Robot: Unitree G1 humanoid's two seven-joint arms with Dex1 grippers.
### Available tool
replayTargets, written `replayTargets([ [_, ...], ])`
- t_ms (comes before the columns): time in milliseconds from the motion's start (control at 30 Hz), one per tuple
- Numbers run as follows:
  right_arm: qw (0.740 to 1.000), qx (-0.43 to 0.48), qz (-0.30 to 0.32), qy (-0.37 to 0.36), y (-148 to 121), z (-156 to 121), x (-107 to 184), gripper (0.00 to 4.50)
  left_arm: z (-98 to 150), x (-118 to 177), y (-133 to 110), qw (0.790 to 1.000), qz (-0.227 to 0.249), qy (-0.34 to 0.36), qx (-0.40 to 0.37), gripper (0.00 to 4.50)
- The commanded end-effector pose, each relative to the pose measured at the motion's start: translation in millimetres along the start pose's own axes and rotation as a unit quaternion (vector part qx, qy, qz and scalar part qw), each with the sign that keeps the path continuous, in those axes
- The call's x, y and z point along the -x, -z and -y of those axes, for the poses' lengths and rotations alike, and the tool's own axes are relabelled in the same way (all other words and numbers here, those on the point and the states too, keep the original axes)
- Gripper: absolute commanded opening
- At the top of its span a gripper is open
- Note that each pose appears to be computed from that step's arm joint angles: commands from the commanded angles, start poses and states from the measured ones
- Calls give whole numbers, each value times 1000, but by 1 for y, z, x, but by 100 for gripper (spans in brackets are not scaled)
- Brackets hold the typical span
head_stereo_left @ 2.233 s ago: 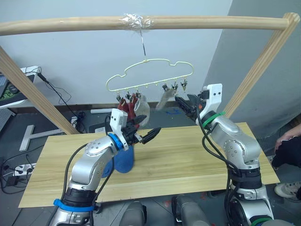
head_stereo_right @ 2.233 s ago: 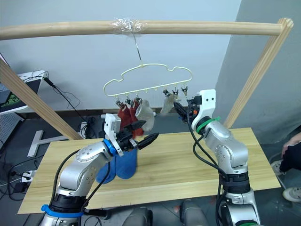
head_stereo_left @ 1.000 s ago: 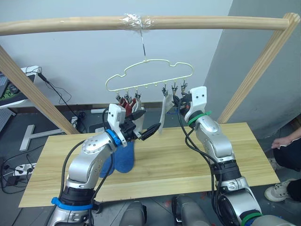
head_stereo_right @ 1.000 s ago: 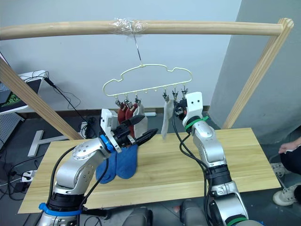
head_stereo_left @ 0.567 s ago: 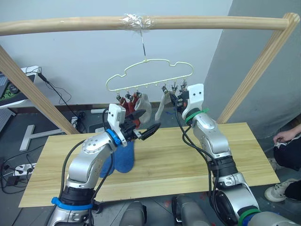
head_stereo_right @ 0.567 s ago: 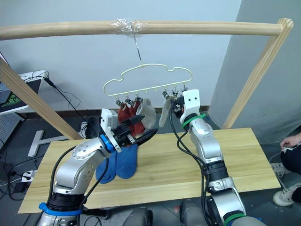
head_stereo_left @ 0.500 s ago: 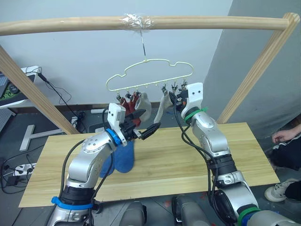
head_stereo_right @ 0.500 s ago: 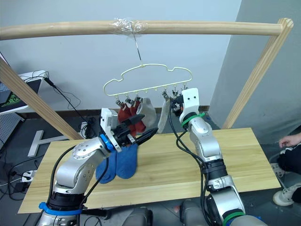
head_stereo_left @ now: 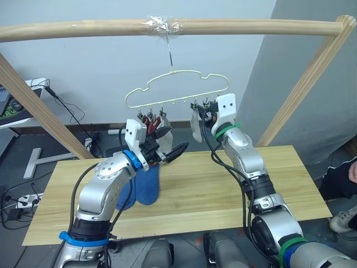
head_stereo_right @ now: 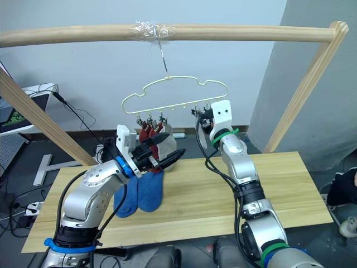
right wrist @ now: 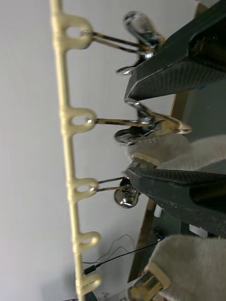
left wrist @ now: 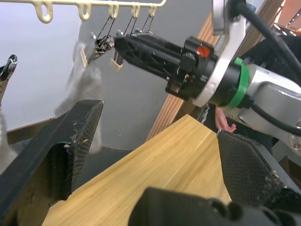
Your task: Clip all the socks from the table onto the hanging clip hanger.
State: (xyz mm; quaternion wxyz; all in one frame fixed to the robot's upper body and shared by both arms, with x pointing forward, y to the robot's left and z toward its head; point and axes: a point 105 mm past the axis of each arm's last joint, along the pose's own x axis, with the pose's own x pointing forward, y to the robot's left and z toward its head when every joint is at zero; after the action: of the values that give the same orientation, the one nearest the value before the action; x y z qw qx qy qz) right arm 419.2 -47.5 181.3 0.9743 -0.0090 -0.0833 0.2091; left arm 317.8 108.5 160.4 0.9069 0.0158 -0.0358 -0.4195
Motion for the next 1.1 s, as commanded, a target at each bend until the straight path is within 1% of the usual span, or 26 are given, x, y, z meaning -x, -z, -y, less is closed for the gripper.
replayTargets([
  [33,999,-1,33,-10,-18,-5,-6,222,0,0,-26,999,37,4,-28,450],
  [300,999,-8,38,-22,-22,-12,-10,222,0,-2,-33,998,47,5,-30,450],
  [767,999,-12,38,-30,-21,-14,-10,222,2,-4,-38,998,58,10,-31,450],
  [867,999,-15,38,-31,-21,-13,-10,166,3,-5,-39,998,60,12,-31,450],
  [1000,999,-15,38,-30,-20,-12,-10,40,5,-4,-40,998,60,14,-32,450],
  [1067,999,-16,38,-30,-20,-12,-10,2,5,-4,-40,998,60,13,-32,450],
  [1100,999,-16,38,-30,-20,-12,-9,0,5,-4,-40,998,60,14,-31,450],
])
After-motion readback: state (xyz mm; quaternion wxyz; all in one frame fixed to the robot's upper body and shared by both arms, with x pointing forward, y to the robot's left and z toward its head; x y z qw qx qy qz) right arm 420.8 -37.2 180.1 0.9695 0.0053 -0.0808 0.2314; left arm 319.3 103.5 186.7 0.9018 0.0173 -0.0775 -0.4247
